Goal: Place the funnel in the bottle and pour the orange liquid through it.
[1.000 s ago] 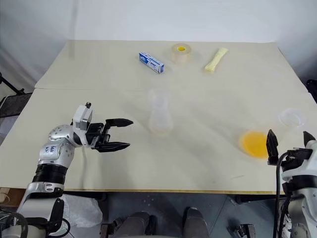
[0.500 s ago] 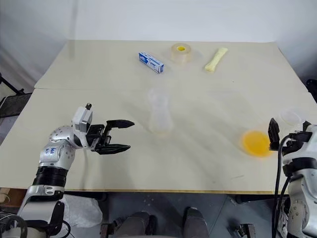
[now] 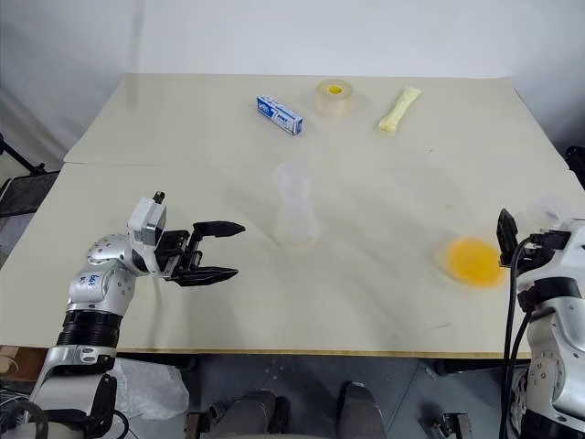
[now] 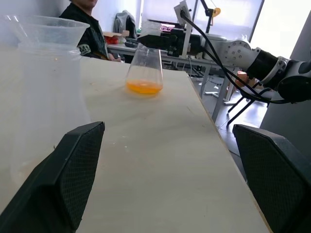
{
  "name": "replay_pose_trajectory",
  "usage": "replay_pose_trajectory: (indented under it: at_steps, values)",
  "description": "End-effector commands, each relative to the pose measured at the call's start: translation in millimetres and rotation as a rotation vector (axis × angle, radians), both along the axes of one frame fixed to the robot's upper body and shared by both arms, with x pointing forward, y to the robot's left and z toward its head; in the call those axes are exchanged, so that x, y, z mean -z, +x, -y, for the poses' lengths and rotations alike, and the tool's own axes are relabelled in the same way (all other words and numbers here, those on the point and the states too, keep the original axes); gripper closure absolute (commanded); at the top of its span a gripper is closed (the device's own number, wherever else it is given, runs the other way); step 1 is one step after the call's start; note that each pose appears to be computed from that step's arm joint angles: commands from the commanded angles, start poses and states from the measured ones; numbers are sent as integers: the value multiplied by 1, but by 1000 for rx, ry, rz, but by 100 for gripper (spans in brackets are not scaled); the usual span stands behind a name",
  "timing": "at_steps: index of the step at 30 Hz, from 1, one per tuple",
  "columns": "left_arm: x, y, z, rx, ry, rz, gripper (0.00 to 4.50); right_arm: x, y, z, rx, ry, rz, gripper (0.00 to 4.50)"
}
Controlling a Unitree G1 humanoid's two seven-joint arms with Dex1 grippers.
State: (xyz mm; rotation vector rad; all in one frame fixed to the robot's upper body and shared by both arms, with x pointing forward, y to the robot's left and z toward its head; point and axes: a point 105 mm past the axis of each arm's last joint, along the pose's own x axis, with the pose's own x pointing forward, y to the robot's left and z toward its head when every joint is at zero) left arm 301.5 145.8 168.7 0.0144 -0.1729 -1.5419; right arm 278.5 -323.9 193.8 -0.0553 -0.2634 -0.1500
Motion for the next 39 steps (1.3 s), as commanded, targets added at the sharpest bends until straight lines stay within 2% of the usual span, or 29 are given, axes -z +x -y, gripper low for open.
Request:
replay_pose_trajectory:
  at_steps: [1,9,12,21,27,31,39]
  values:
    - [-9,-1,-2,-1,-15,38,0,-16,-6,-5,2,-16,68,202]
    - [-9,7,-2,-3,-22,41,0,-52,3,-53,-123,-123,116,202]
    - [-13,19,-2,-29,-42,69,0,-78,15,-88,-188,-254,124,202]
    - [-15,40,-8,-94,-45,91,0,-110,36,-162,-314,-526,181,202]
    - [-18,49,-13,-140,-42,113,0,-121,48,-206,-358,-704,241,202]
    - [-22,47,-16,-137,-66,139,0,-119,53,-230,-376,-859,280,202]
    - [-24,43,-19,-132,-78,149,0,-115,64,-255,-333,-1069,358,202]
